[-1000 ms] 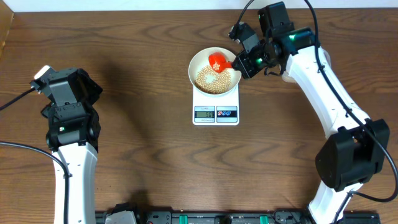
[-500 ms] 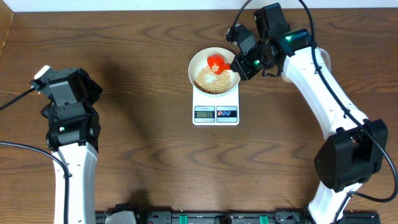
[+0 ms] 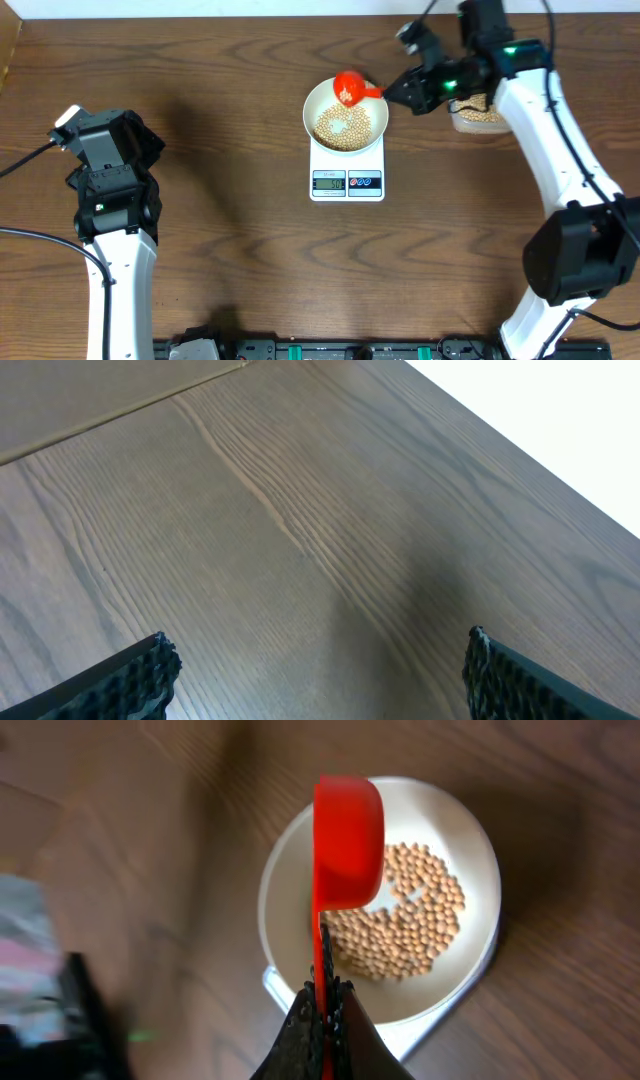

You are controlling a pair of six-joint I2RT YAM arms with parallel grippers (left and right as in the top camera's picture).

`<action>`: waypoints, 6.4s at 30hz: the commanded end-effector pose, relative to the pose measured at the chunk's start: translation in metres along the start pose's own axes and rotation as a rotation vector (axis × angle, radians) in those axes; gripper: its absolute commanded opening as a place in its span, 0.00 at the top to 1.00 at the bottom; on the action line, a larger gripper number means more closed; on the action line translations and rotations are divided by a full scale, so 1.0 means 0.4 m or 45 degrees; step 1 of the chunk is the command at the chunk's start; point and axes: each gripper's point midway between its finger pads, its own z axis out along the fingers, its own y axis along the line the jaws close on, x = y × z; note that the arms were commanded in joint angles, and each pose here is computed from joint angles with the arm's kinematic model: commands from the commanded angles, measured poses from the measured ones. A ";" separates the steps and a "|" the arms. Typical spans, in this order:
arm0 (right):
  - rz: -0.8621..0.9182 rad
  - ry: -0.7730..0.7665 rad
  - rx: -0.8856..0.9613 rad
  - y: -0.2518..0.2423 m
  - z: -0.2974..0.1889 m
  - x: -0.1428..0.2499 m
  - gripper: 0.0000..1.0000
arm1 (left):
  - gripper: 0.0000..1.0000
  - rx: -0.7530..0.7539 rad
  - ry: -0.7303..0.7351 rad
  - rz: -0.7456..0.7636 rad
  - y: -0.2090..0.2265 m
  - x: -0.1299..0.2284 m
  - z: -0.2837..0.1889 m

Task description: Scoop item into bowl and weigh 50g on scale

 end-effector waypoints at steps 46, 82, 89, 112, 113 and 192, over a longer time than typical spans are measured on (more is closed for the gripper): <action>0.797 -0.729 0.045 -0.369 -0.591 -0.021 0.99 | 0.07 -0.025 -0.001 -0.001 0.009 0.000 0.005; 0.216 0.281 1.132 -0.410 -0.361 0.175 0.99 | 0.07 -0.025 -0.001 -0.001 0.009 0.000 0.005; 0.029 0.410 1.416 -0.359 -0.354 0.137 0.99 | 0.07 -0.025 -0.001 -0.001 0.009 0.000 0.005; 0.654 0.029 0.961 -0.329 -0.295 0.138 0.99 | 0.07 -0.025 -0.001 -0.001 0.009 0.000 0.005; 0.728 -0.009 0.944 -0.335 -0.303 0.139 0.99 | 0.07 -0.025 -0.001 -0.001 0.009 0.000 0.005; 0.728 -0.527 0.972 -0.022 -0.701 0.221 0.01 | 0.07 -0.025 -0.001 -0.001 0.009 0.000 0.005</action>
